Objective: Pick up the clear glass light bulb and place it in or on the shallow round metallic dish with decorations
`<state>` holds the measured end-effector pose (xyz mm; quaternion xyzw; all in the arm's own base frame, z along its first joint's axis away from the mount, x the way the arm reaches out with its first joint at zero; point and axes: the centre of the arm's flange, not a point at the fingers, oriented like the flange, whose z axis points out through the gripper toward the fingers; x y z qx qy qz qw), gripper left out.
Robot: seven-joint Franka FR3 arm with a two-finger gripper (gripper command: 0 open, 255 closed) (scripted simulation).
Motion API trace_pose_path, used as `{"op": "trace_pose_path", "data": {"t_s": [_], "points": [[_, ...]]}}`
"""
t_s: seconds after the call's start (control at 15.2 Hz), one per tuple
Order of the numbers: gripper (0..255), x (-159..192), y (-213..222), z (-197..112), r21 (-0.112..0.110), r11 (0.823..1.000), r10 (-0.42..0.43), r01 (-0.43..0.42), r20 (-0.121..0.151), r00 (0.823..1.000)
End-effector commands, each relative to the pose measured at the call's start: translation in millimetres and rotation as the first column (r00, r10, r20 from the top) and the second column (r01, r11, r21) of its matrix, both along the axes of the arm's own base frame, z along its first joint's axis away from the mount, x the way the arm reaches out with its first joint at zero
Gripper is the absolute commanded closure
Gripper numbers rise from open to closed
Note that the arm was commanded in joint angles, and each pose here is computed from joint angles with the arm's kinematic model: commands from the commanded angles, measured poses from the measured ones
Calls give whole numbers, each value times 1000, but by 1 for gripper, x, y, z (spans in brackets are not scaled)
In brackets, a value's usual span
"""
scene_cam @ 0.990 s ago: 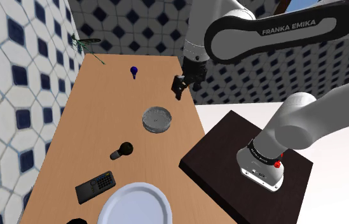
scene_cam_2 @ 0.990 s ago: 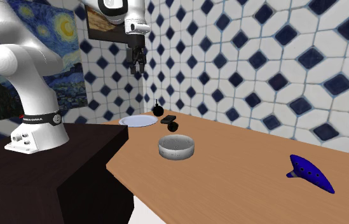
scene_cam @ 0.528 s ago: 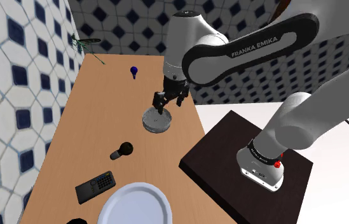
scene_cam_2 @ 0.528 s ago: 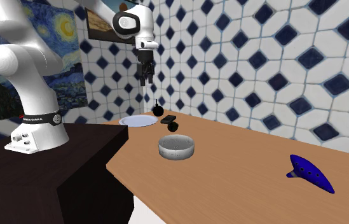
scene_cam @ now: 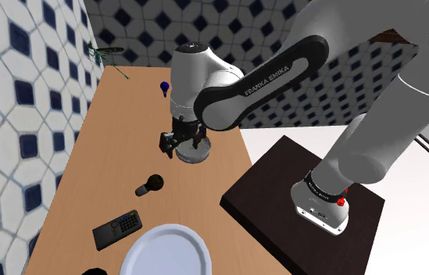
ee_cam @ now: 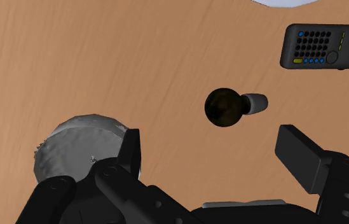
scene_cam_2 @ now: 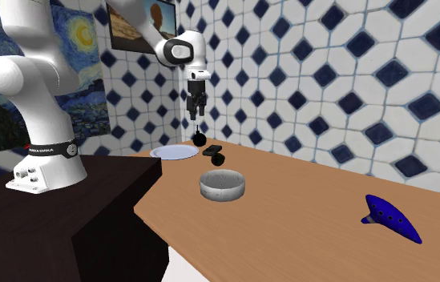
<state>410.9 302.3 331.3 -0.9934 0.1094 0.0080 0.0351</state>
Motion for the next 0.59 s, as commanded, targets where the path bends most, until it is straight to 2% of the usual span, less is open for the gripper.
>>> {"op": "trace_pose_path", "data": {"t_s": [0.0,0.53], "points": [[0,10,20,-18,9,1000,-15,15,0,1000],[0,47,95,-77,39,997,-67,67,-4,998]]}}
